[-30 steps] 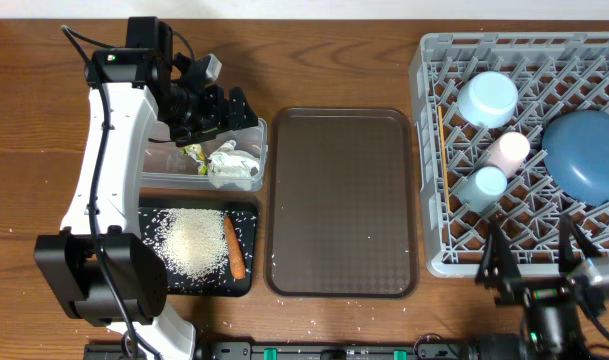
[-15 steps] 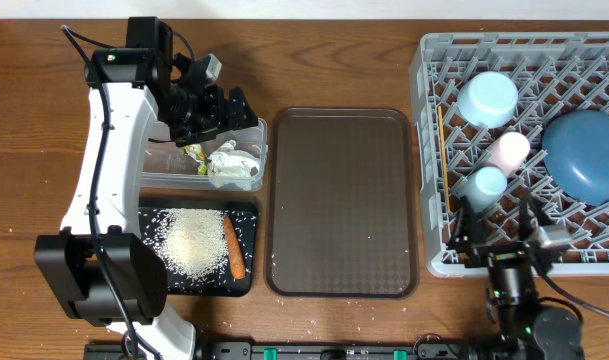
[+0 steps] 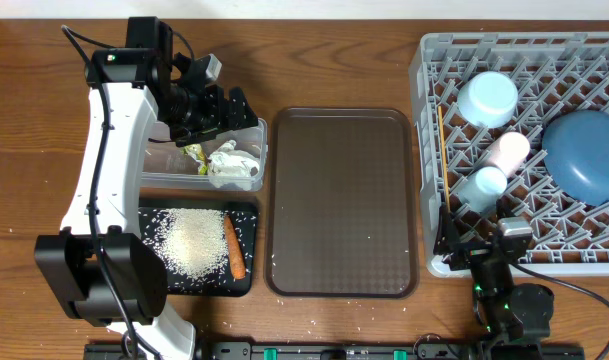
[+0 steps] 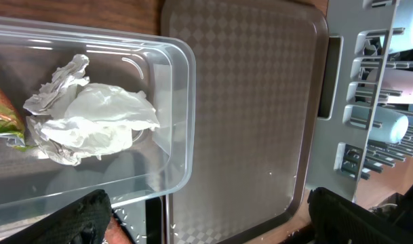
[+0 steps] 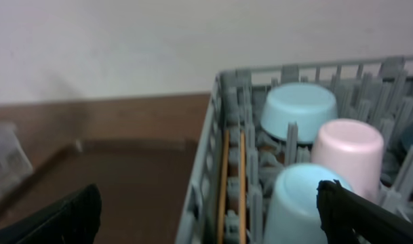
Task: Sort waste into correct bins and load items into the dishwasher rack
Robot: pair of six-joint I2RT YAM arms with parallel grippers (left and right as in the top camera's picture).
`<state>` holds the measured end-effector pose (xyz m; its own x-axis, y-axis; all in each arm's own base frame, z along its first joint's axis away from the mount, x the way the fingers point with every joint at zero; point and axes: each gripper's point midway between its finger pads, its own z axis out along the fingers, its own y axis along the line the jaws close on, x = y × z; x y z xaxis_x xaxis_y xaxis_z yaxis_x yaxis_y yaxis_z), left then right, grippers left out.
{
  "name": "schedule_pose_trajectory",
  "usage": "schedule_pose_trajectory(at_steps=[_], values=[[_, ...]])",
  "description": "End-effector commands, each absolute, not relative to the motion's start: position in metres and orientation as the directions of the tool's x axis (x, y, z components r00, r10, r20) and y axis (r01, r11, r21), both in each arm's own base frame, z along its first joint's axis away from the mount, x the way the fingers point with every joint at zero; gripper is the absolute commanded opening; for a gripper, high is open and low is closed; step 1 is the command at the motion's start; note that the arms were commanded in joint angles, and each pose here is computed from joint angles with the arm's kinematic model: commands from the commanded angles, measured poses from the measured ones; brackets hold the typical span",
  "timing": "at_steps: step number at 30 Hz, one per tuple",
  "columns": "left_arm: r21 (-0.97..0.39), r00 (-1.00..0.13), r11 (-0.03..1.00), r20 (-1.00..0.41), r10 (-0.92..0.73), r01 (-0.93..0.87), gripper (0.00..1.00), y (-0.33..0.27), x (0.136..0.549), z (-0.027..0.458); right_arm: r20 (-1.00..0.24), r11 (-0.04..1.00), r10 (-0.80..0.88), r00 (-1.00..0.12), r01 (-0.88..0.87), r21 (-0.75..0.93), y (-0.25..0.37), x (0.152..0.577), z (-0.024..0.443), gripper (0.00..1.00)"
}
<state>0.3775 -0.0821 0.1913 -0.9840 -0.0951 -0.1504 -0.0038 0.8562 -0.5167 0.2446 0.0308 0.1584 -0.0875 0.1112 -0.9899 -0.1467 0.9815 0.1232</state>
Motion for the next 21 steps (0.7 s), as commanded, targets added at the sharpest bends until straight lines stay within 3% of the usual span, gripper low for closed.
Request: schedule_pose_trajectory(at_steps=[1, 5, 21], values=[[-0.510, -0.985, 0.860, -0.138, -0.098, -0.014, 0.95, -0.0800, 0.3767, 0.1873, -0.998, 0.986, -0.025, -0.064, -0.164, -0.014, 0.0325, 0.2439, 0.1584, 0.99], [-0.510, -0.985, 0.860, -0.138, -0.098, -0.014, 0.95, -0.0800, 0.3767, 0.1873, -0.994, 0.982, -0.098, -0.051, -0.168, -0.088, 0.0324, 0.2439, 0.1585, 0.99], [-0.510, -0.986, 0.860, -0.138, -0.098, -0.015, 0.95, -0.0800, 0.3766, 0.1873, -0.994, 0.982, -0.097, -0.050, -0.168, -0.088, 0.0324, 0.2439, 0.1588, 0.99]])
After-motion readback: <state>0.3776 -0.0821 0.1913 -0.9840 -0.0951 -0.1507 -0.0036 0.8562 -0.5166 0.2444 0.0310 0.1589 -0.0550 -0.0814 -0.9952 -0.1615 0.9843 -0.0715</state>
